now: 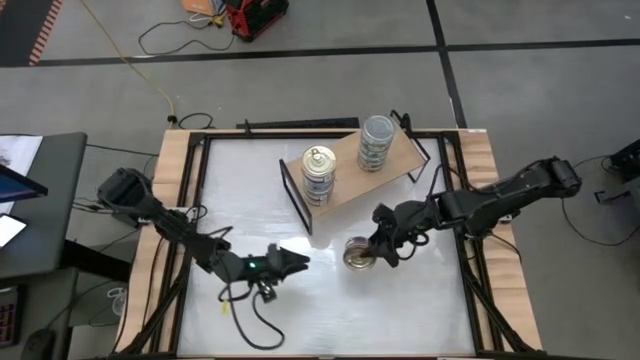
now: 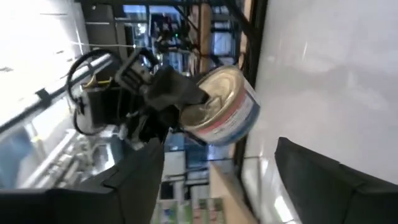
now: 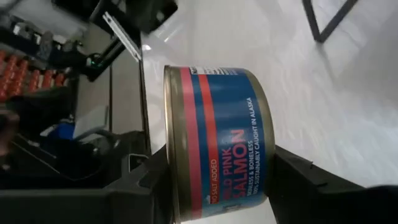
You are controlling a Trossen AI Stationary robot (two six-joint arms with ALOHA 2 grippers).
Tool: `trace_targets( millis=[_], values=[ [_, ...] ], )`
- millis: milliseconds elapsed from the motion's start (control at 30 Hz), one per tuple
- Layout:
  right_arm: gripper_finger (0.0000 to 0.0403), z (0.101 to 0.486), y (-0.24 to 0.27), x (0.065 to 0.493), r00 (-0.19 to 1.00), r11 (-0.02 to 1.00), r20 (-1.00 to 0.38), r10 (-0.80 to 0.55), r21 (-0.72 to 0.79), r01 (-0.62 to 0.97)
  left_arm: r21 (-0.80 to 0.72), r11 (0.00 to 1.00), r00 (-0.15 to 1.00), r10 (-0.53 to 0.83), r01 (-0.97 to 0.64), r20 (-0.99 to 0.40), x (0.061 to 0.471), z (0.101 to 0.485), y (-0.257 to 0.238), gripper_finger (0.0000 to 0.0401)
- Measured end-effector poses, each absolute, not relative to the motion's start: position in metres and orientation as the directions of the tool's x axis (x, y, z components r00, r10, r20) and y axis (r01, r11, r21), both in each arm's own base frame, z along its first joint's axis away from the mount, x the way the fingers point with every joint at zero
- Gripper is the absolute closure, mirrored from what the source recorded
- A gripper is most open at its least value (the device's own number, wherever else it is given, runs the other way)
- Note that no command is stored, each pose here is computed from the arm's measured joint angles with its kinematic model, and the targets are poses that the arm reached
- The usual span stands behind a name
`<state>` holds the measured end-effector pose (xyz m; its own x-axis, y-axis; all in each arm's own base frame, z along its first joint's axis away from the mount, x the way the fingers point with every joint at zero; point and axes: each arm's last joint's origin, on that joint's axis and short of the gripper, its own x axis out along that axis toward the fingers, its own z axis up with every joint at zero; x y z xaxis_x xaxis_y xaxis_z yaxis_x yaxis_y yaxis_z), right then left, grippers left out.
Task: Stack canned seafood by type on shelf
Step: Stack the blue tuna can on top of the blue tuna can
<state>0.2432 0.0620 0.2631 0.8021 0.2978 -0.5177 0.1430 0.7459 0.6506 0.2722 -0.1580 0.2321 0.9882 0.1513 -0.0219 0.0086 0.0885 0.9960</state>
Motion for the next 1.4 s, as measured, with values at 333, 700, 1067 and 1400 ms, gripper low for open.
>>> trace_targets(
  millis=[333,700,1067,1400],
  values=[
    [0.0187,0.272,0.065,0.254,0.845,0.700,-0.391,0.365,0.714,0.027,0.977,-0.212,0.968,0.252,0.039,0.016,0.313,0.232,-0.167,0.0062],
    [0.0187,0.276,0.066,0.256,0.863,0.684,-0.344,0.370,0.729,-0.002,0.956,-0.292,0.972,0.228,0.013,0.056,0.326,0.234,-0.156,0.0062],
    [0.0186,0.279,0.066,0.257,0.872,0.675,-0.319,0.372,0.738,-0.018,0.935,-0.354,0.985,0.152,-0.023,0.082,0.337,0.237,-0.135,0.0062],
    [0.0186,0.281,0.064,0.258,0.888,0.660,-0.292,0.355,0.751,-0.017,0.952,-0.299,0.995,0.040,-0.072,0.088,0.341,0.237,-0.130,0.0095]
  ],
)
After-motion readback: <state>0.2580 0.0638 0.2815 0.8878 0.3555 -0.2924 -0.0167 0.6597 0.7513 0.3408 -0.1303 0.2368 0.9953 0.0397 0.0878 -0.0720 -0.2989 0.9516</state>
